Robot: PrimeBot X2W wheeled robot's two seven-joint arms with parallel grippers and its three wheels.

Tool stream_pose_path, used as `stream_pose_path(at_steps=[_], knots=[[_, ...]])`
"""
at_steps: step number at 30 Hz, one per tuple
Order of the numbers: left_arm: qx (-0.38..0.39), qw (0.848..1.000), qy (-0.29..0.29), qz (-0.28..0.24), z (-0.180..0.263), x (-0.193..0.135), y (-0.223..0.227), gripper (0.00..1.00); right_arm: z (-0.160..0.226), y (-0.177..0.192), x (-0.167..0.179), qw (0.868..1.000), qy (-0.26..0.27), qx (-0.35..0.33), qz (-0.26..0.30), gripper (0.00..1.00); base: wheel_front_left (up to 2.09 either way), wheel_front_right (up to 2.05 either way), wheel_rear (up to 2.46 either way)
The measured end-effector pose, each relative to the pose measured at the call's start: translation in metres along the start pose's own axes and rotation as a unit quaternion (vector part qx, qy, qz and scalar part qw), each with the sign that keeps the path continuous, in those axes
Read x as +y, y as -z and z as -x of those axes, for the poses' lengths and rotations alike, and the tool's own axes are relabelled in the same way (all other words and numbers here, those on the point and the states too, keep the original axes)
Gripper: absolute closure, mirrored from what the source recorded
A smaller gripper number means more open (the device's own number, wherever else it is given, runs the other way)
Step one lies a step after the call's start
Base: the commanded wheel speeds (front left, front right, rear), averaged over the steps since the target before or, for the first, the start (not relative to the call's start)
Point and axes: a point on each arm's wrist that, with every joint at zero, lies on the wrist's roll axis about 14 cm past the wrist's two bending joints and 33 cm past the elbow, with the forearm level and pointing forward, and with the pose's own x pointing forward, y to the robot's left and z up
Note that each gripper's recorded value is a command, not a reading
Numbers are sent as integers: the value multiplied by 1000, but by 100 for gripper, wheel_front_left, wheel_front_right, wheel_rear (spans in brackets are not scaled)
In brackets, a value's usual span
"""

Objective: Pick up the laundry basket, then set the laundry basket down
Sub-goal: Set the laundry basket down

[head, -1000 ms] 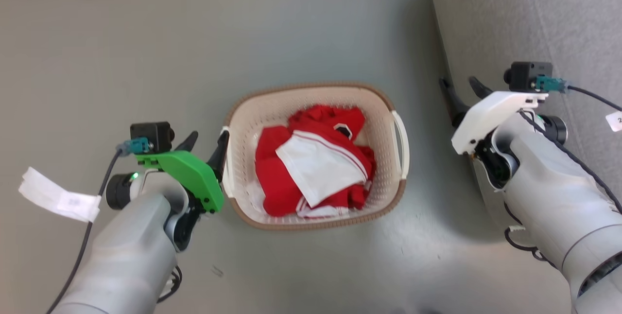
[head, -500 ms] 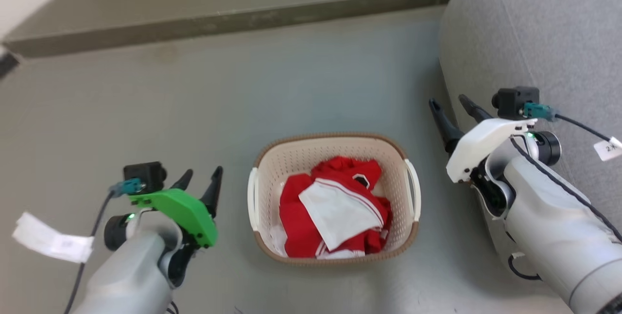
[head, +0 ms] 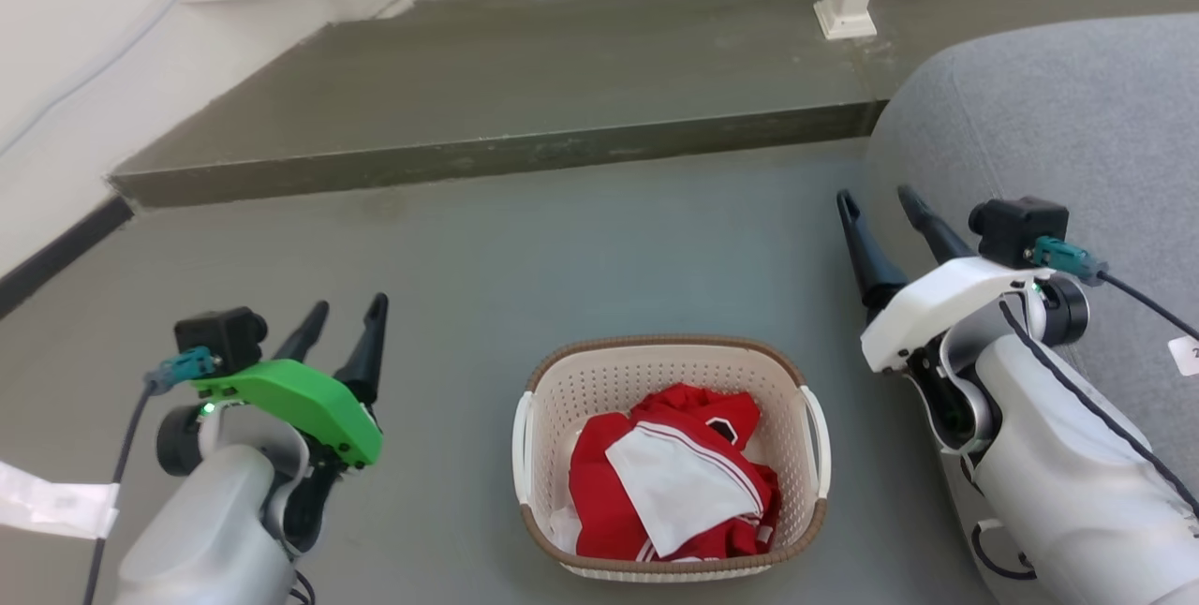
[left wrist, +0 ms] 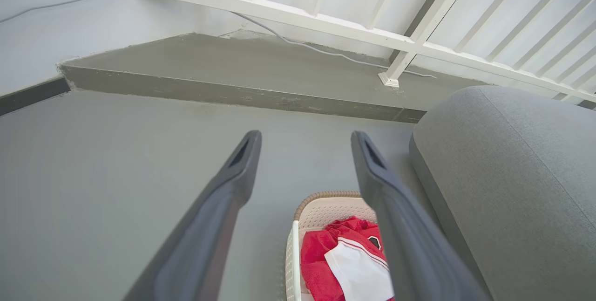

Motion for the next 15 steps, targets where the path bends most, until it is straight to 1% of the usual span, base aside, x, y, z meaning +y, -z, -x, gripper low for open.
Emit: stream_pose_path(at_steps=[2,4,8,15], knots=[[-21,1000,-1,-14,3,1,-13,0,-1,-16,6,1000,-5,-26,4,0,0,0,0],[-47,999,0,-16,4,0,-30,0,1,-26,7,999,-6,-45,12,0,0,0,0],[-88,996,-1,-30,9,1,-54,0,9,-32,3,998,6,-63,20,0,0,0,0],[-111,993,-9,-38,24,5,-56,0,22,-34,0,996,13,-80,26,0,0,0,0]])
